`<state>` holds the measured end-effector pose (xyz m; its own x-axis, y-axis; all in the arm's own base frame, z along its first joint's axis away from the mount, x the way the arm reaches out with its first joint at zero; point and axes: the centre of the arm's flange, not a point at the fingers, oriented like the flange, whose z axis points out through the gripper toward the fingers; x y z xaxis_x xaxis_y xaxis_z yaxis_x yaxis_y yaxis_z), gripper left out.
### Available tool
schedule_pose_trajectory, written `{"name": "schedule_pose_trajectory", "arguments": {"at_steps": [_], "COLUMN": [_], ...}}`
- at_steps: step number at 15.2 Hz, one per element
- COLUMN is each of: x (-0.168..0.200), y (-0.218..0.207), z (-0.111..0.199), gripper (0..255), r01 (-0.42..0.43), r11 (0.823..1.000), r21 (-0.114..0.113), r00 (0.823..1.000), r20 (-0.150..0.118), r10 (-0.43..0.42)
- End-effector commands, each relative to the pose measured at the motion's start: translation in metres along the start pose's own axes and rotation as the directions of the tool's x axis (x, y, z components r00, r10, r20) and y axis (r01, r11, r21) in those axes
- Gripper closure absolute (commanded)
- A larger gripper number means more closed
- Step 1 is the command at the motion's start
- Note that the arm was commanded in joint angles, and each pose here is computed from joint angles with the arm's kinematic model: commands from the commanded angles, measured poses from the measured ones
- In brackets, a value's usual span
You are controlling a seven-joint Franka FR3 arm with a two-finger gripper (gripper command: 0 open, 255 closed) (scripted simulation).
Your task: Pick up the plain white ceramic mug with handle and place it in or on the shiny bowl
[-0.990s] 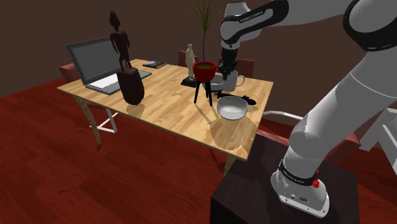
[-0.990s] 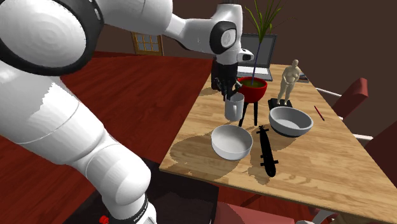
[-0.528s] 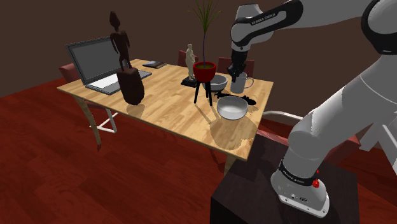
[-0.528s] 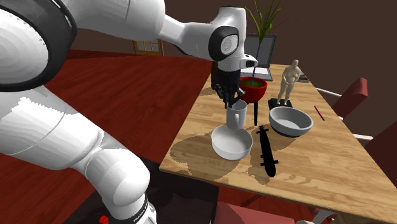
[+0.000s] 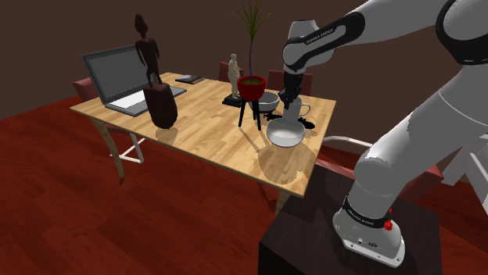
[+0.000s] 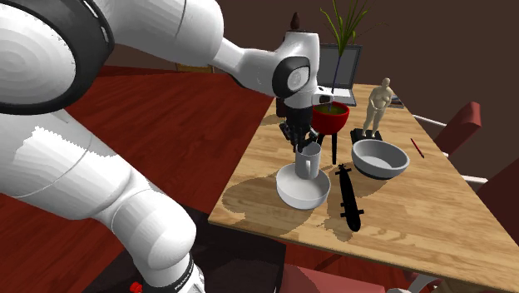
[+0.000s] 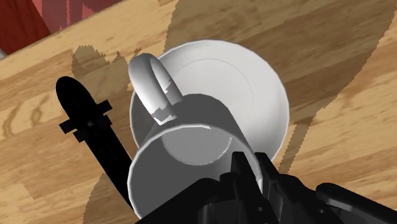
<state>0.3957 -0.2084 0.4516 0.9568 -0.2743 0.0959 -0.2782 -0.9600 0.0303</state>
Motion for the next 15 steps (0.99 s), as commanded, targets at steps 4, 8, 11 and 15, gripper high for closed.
{"name": "schedule_pose_trajectory", "arguments": {"at_steps": [4, 8, 11, 15], "x": [-0.003, -0.006, -0.006, -0.006], "y": [-0.002, -0.003, -0.003, -0.003], "z": [0.026, 0.050, 0.050, 0.050], "gripper": [255, 255, 255, 255], "r01": [0.000, 0.000, 0.000, 0.000], "r11": [1.000, 1.000, 1.000, 1.000], "r21": [0.000, 0.000, 0.000, 0.000], "r00": [1.000, 1.000, 1.000, 1.000], "r20": [-0.001, -0.001, -0.001, -0.001], "r10": [0.000, 0.000, 0.000, 0.000]}}
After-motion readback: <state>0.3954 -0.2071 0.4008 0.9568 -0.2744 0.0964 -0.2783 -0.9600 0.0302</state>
